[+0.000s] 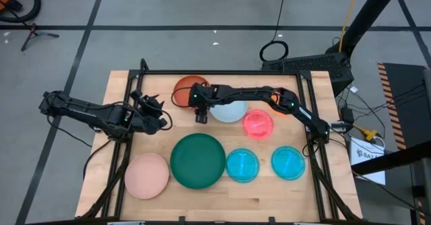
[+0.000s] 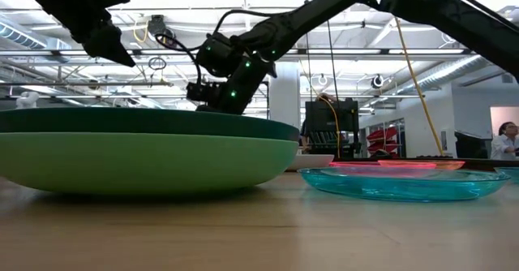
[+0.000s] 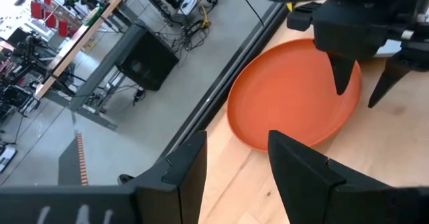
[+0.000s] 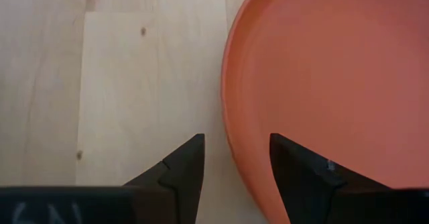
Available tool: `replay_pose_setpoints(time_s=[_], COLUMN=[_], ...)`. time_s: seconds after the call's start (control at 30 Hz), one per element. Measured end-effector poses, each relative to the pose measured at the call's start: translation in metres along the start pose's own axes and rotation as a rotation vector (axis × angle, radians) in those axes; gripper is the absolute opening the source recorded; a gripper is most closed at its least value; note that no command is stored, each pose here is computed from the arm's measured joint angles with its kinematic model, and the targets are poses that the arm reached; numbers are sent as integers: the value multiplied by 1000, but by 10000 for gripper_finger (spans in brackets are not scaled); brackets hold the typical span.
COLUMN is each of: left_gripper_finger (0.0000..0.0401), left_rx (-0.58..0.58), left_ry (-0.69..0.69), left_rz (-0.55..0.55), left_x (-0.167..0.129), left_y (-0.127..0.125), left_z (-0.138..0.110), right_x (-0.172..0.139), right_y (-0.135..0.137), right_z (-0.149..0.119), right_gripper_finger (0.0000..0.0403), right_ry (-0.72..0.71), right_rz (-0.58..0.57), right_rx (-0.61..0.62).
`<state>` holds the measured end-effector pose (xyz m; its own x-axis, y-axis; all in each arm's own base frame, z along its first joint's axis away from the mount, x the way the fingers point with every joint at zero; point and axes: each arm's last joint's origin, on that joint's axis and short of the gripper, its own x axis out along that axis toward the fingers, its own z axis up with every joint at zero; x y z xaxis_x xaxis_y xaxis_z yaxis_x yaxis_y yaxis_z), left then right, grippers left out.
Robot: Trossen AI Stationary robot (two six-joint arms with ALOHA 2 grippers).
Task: Stack plastic plates
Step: Stack the orange plate on top of the dark green plate
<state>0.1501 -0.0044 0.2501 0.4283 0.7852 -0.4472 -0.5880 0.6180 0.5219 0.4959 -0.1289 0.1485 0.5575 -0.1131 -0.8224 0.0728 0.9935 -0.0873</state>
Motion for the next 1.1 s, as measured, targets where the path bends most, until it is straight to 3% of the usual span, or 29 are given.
replay_pose_setpoints(time_s=[0.3, 0.67, 0.9, 1.1], left_gripper_finger=[165, 165, 165, 165], left_rx=[0, 0, -23, -35], left_ry=[0, -3, -22, -50], left_rz=[0, -2, 7, -8], left_x=[0, 0, -1, -6], left_y=[0, 0, -1, -4], left_z=[0, 0, 2, 2], right_x=[9, 3, -32, -85], right_y=[1, 5, 24, 38], right_z=[-5, 2, 20, 33], right_gripper_finger=[125, 10, 5, 4], right_ry=[17, -18, -32, -38], right_rz=[3, -17, -134, -121], right_rx=[-22, -127, -235, -238])
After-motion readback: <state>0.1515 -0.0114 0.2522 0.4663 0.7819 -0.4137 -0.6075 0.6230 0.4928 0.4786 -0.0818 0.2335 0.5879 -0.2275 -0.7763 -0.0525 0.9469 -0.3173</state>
